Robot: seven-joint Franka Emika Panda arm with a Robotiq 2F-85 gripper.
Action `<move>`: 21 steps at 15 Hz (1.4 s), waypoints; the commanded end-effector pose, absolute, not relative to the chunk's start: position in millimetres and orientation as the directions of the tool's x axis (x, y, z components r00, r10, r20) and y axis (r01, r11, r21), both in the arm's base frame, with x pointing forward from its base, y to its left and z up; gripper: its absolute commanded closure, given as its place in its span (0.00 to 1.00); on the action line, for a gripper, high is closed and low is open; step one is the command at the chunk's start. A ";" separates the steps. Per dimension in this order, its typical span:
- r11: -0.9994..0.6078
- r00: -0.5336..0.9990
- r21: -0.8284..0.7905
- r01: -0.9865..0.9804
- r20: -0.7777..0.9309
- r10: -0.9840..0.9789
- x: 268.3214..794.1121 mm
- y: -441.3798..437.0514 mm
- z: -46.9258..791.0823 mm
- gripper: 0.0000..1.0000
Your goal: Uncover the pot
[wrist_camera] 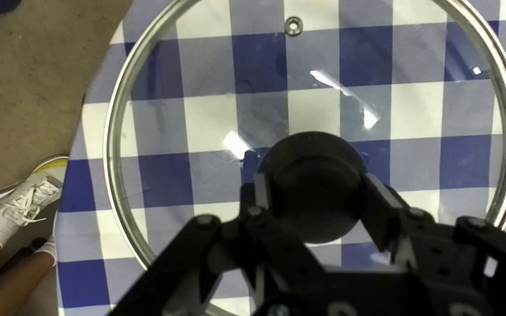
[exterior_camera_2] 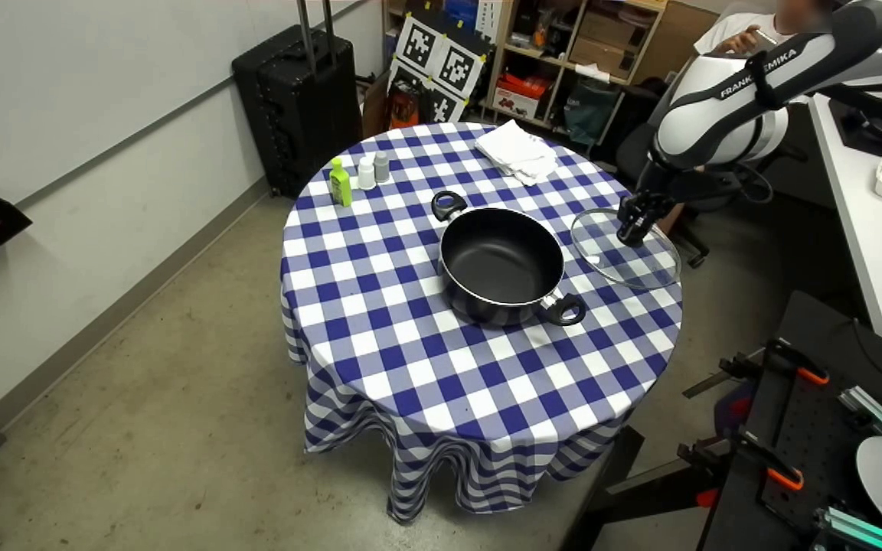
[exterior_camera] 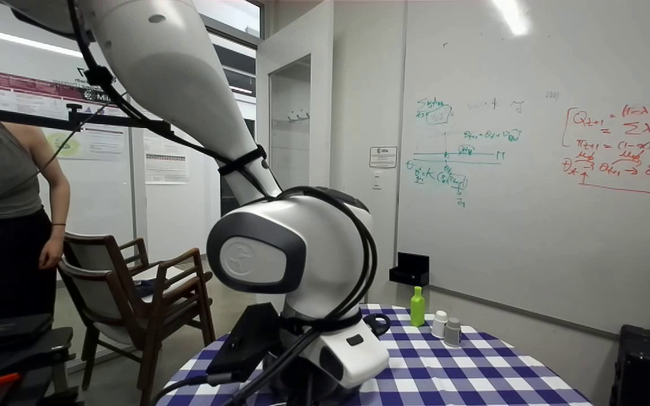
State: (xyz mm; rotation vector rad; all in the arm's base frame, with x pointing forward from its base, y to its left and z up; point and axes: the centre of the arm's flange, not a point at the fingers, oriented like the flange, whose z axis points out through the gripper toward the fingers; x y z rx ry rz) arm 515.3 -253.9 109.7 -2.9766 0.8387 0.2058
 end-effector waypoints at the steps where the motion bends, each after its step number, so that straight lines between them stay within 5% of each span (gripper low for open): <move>1: -0.845 0.836 -0.008 -0.535 -0.153 -0.527 532.8 -252.7 93.5 0.73; 11: -0.856 0.835 -0.003 -0.517 -0.223 -0.503 537.6 -248.4 53.9 0.73; 12: -0.862 0.837 -0.011 -0.508 -0.241 -0.490 537.5 -246.3 50.8 0.23; 16: -0.867 0.838 -0.025 -0.498 -0.271 -0.474 534.0 -236.0 57.4 0.03; 21: -0.861 0.842 -0.033 -0.507 -0.233 -0.487 516.4 -223.1 101.2 0.00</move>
